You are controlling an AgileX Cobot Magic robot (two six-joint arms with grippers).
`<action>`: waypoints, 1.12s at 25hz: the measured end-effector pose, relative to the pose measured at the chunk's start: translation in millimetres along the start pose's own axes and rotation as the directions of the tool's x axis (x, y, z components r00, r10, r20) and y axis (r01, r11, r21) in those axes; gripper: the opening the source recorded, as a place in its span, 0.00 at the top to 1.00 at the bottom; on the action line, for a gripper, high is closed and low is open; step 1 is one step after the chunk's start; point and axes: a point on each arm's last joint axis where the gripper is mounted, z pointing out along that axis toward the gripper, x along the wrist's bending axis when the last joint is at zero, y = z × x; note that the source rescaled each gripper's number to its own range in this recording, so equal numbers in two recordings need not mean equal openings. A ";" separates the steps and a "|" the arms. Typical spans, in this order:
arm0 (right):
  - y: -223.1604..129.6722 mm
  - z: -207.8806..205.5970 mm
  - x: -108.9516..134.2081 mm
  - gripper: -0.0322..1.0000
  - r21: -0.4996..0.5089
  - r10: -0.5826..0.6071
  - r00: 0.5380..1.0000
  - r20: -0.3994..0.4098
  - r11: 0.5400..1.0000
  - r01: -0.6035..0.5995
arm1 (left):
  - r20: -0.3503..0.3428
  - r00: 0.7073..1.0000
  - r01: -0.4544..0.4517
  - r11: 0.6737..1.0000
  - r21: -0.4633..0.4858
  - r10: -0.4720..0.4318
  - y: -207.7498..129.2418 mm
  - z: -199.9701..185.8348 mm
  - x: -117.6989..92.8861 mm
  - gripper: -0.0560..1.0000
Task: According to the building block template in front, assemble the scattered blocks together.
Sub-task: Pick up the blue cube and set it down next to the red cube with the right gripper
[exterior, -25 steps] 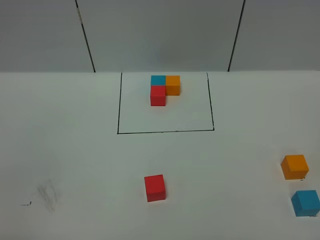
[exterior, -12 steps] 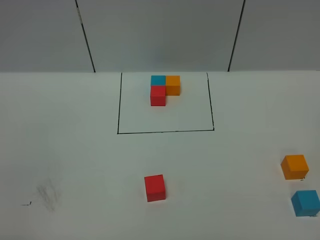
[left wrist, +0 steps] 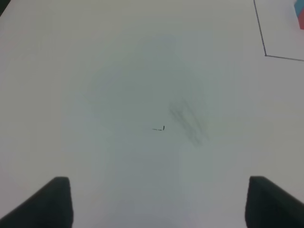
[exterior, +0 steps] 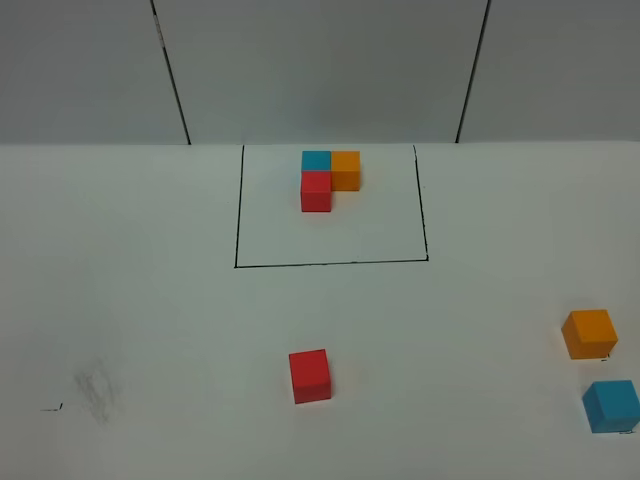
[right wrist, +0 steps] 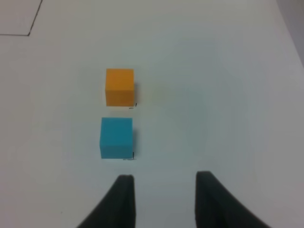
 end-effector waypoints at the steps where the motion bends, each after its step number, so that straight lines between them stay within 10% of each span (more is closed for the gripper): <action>1: 0.0 0.0 0.0 0.97 0.000 0.000 1.000 0.000 1.000 0.000 | 0.000 1.000 0.000 1.000 0.000 0.000 0.0 0.0 0.0 0.00; 28: 0.0 0.0 0.3 0.97 0.000 0.002 1.000 -0.003 1.000 -0.002 | 0.000 1.000 -0.001 1.000 0.000 0.001 0.0 0.0 0.0 0.00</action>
